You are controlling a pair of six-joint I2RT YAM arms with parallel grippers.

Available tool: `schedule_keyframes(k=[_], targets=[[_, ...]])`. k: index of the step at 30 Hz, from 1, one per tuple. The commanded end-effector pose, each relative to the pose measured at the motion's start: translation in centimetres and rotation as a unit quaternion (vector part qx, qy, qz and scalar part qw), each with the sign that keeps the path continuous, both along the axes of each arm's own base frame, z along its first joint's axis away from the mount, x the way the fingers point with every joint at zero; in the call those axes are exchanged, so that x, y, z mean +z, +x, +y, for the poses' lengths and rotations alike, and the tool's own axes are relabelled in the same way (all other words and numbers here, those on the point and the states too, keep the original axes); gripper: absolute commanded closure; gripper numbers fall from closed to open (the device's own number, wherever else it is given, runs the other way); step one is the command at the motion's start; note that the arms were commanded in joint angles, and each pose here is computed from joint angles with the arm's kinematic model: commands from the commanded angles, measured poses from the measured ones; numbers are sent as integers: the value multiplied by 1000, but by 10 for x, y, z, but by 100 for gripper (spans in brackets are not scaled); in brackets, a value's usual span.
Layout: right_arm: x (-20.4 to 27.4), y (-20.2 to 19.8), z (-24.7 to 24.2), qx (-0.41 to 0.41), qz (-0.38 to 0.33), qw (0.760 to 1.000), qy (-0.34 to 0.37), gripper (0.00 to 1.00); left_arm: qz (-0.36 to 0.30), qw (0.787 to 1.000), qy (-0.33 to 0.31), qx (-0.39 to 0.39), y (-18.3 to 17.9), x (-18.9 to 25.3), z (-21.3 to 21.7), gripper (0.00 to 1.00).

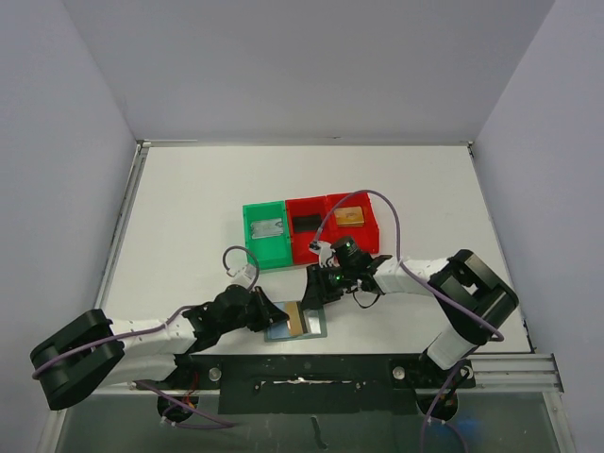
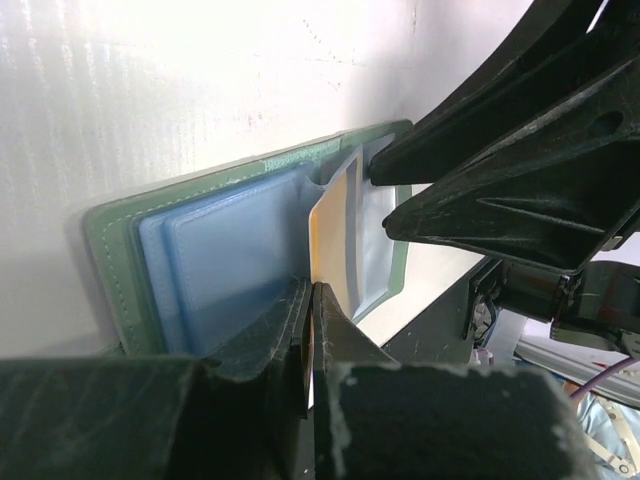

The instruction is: Take the credit cards out of the card holder

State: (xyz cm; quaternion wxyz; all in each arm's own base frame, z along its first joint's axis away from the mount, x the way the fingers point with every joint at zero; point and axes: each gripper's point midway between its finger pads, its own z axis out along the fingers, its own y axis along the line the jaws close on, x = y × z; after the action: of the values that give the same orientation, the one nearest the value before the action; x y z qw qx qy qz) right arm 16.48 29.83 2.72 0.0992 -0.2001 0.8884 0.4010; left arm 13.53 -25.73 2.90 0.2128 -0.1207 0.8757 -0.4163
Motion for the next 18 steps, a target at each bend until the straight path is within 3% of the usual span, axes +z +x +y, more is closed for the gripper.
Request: schedule_keyframes(k=[1, 10, 18], targets=[[-4, 4, 6, 2, -3, 1000, 14, 63, -23, 999, -23, -15, 5, 14, -12, 99], [-7, -1, 9, 15, 14, 999, 38, 70, -33, 999, -33, -4, 6, 7, -5, 99], [-6, 9, -1, -15, 15, 999, 34, 66, -47, 999, -21, 3, 5, -3, 7, 100]])
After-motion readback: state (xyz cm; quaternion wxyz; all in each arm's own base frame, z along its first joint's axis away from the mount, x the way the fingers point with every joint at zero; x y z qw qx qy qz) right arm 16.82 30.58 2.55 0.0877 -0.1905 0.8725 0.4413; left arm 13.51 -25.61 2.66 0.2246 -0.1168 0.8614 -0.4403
